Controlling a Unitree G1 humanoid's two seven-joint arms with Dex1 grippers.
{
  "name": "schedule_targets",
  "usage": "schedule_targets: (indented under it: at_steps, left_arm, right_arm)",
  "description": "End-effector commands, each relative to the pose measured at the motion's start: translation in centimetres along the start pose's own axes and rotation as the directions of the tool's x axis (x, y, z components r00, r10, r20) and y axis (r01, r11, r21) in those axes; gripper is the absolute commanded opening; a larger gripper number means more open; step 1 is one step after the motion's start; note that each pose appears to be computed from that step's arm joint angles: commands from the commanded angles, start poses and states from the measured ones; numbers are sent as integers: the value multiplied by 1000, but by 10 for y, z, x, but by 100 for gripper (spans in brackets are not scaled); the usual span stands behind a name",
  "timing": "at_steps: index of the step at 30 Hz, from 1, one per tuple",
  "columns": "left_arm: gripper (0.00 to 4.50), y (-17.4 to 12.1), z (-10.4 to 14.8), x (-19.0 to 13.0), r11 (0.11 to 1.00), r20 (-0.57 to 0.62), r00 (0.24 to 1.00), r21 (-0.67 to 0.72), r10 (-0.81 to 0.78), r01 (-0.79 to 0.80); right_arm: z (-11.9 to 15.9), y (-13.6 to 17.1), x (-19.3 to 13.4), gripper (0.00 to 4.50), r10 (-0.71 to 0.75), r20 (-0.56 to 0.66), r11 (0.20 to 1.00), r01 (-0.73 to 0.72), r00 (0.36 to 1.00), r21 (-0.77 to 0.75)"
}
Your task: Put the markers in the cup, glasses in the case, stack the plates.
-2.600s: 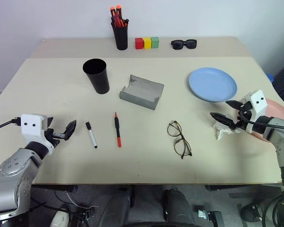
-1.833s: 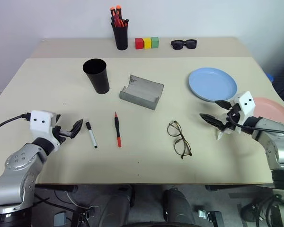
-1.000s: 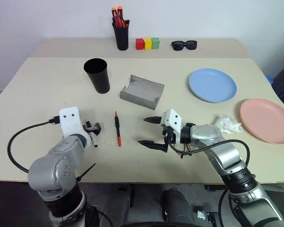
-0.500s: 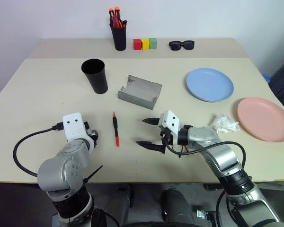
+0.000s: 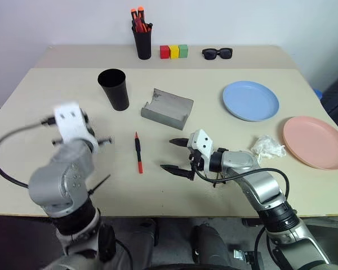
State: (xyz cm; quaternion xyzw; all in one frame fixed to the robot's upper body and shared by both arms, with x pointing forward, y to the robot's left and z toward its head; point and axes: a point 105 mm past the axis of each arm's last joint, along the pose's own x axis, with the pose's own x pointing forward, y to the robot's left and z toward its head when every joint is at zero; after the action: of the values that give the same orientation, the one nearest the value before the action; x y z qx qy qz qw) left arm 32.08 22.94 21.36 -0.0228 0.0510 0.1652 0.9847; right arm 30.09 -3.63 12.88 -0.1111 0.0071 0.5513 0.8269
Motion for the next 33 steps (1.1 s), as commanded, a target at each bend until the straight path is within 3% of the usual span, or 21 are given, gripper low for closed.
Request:
schedule_targets:
  at_steps: [1,7,10,14,21,31,33]
  left_arm:
    - [3,-5,52,-2,995,300,953,100,-39,9]
    - [3,-26,90,26,986,507,856,165,-103,21]
    - [3,-31,94,43,991,561,823,136,-87,12]
    - [3,-41,90,68,989,606,791,150,-77,-18]
    - [3,-52,74,86,995,614,784,95,-85,33]
    - [3,-60,39,101,996,547,833,63,-83,58]
    - [84,-61,37,102,996,542,835,52,-88,71]
  right_arm:
    - [32,-35,3,450,-166,113,983,173,980,-53]
    - [76,-80,15,450,-386,273,916,400,881,3]
    - [97,-92,20,450,-445,336,890,450,830,66]
    - [114,-90,35,450,-435,379,895,439,816,82]
    - [111,-75,40,450,-403,386,911,405,830,80]
    - [105,-57,42,450,-374,375,926,367,848,92]
    - [104,-55,42,450,-369,372,928,362,852,91]
